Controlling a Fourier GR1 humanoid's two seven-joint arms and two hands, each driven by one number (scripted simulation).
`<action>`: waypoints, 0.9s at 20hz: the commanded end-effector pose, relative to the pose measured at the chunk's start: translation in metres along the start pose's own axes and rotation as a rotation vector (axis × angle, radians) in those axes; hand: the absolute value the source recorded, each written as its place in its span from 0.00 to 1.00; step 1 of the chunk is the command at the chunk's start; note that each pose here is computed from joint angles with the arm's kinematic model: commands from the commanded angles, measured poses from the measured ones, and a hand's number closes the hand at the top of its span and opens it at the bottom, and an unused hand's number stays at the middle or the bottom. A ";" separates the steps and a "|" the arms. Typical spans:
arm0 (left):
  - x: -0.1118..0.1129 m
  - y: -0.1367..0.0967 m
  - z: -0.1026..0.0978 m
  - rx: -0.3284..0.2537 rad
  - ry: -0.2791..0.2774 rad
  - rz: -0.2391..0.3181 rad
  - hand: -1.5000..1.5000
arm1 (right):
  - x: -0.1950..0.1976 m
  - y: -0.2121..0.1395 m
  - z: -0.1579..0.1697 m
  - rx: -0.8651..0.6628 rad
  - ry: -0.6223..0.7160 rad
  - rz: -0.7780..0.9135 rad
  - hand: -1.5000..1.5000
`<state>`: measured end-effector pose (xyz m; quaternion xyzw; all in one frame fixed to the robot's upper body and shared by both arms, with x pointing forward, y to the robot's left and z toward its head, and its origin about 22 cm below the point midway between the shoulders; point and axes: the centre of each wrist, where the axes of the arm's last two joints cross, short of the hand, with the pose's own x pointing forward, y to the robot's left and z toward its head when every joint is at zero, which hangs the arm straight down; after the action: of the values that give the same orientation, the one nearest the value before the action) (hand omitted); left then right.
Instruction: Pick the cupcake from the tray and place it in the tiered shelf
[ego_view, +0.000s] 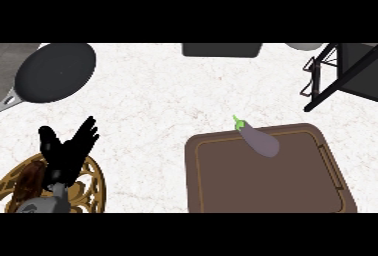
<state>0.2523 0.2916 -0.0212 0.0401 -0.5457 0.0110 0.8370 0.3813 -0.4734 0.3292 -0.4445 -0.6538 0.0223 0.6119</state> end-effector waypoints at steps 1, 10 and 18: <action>0.007 -0.009 0.004 0.013 0.019 -0.014 0.50 | -0.003 0.012 0.000 -0.018 0.011 -0.175 0.00; 0.003 0.000 -0.006 0.000 0.041 0.001 0.50 | 0.005 -0.041 0.001 -0.212 0.053 -0.385 0.00; -0.007 -0.002 0.000 -0.009 0.031 -0.001 0.50 | -0.032 -0.115 0.018 -0.495 0.149 -0.420 0.00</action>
<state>0.2526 0.2880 -0.0219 0.0406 -0.5477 0.0126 0.8356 0.3196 -0.5347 0.3629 -0.4260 -0.6798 -0.2382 0.5474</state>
